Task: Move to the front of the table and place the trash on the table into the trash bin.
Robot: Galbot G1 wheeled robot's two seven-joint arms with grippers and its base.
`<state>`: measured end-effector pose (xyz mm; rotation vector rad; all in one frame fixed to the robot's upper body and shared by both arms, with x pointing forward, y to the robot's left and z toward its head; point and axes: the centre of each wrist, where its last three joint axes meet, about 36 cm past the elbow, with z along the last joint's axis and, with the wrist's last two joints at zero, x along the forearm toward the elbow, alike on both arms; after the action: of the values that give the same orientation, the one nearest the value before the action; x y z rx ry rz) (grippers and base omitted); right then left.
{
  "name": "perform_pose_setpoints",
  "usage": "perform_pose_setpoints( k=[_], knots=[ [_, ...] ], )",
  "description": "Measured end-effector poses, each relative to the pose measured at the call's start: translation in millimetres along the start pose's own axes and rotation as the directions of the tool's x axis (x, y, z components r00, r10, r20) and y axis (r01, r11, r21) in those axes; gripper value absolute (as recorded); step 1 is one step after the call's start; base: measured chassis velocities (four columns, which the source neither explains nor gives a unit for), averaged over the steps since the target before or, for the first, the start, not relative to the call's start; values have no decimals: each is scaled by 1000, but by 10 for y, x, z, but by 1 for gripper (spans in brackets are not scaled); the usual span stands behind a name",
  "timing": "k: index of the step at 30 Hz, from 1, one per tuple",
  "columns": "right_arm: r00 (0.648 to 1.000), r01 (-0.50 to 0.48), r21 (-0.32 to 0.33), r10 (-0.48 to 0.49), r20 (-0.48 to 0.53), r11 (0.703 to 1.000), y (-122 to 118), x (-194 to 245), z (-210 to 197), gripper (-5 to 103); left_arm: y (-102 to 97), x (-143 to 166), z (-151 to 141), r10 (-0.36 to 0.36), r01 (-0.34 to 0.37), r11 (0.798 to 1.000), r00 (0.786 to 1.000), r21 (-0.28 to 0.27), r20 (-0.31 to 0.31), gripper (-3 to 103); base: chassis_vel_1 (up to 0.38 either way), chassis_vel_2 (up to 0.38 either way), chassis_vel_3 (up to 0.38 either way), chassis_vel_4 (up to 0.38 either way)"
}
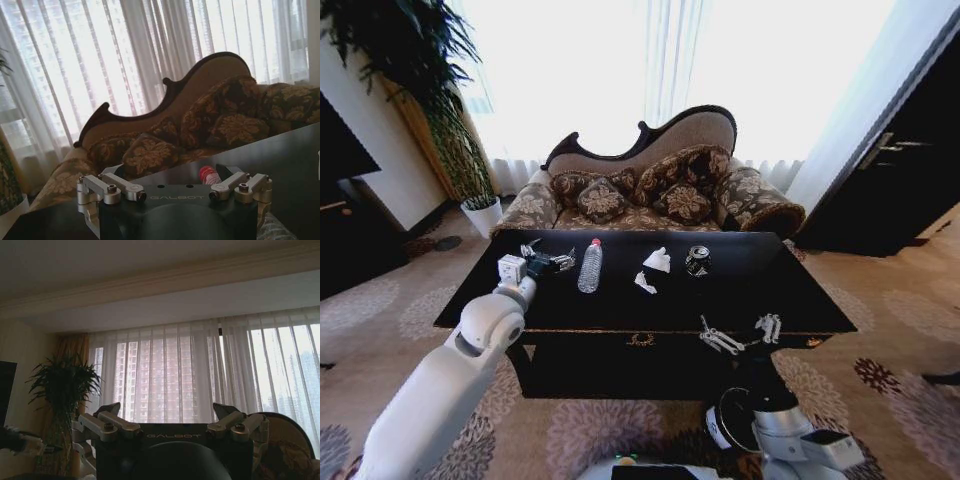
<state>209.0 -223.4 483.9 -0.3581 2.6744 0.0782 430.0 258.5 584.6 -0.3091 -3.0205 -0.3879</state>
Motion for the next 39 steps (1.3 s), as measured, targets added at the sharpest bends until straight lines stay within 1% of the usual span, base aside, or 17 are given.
perform_pose_setpoints(
  k=[1,3,4,7,8,10,12,13,14,15,16,20,21,25,33,36,39],
  knots=[
    [1000,0,0,0,0,1000,0,0,0,100,0,0,0,0,0,1000,1000,0,0,100,0,0,0,0],
    [1000,8,-2,-8,-8,1000,10,6,31,100,138,-172,-73,35,-35,999,999,38,-8,100,0,0,0,0],
    [1000,8,-2,-8,-8,1000,10,6,31,100,138,-172,-73,35,-35,999,999,38,-8,100,0,0,0,0],
    [1000,16,-4,-16,-21,1000,14,26,85,100,360,-466,-215,62,-61,992,998,107,-8,100,0,0,0,0],
    [1000,16,-4,-16,-21,1000,14,26,85,100,360,-466,-215,62,-61,992,998,107,-8,100,0,0,0,0],
    [999,18,-6,-19,-29,1000,11,37,118,100,428,-615,-301,72,-71,987,997,142,2,100,0,0,0,0],
    [999,23,-7,-23,-38,1000,2,48,162,100,407,-747,-386,83,-85,982,996,170,20,100,0,0,0,0],
    [999,24,-7,-24,-42,1000,-2,52,181,100,329,-783,-397,95,-98,979,995,181,24,100,0,0,0,0],
    [999,24,-7,-24,-42,1000,-2,52,181,100,329,-783,-397,95,-98,979,995,181,24,100,0,0,0,0],
    [999,25,-6,-25,-45,1000,-4,56,190,100,261,-785,-389,103,-106,977,994,184,24,100,0,0,0,0],
    [999,26,-5,-26,-47,1000,-4,59,199,100,162,-766,-363,117,-119,976,993,181,21,100,0,0,0,0],
    [998,37,-1,-37,-51,999,-11,67,222,100,-261,-708,-121,181,-179,977,984,116,-6,100,0,0,0,0],
    [998,37,-1,-37,-51,999,-11,67,222,100,-261,-708,-121,181,-179,977,984,116,-6,100,0,0,0,0],
    [997,49,2,-49,-56,999,-25,77,244,100,-506,-700,45,240,-238,967,971,86,-17,100,0,0,0,0],
    [996,58,1,-58,-63,998,-40,99,303,100,-692,-568,195,266,-264,962,964,64,-29,100,0,0,0,0],
    [996,60,1,-60,-62,998,-39,95,306,100,-683,-512,216,255,-254,966,967,46,-23,100,0,0,0,0],
    [996,66,-3,-66,-59,998,-22,81,311,100,-601,-445,195,232,-232,973,973,18,-4,100,0,0,0,0]
  ],
)
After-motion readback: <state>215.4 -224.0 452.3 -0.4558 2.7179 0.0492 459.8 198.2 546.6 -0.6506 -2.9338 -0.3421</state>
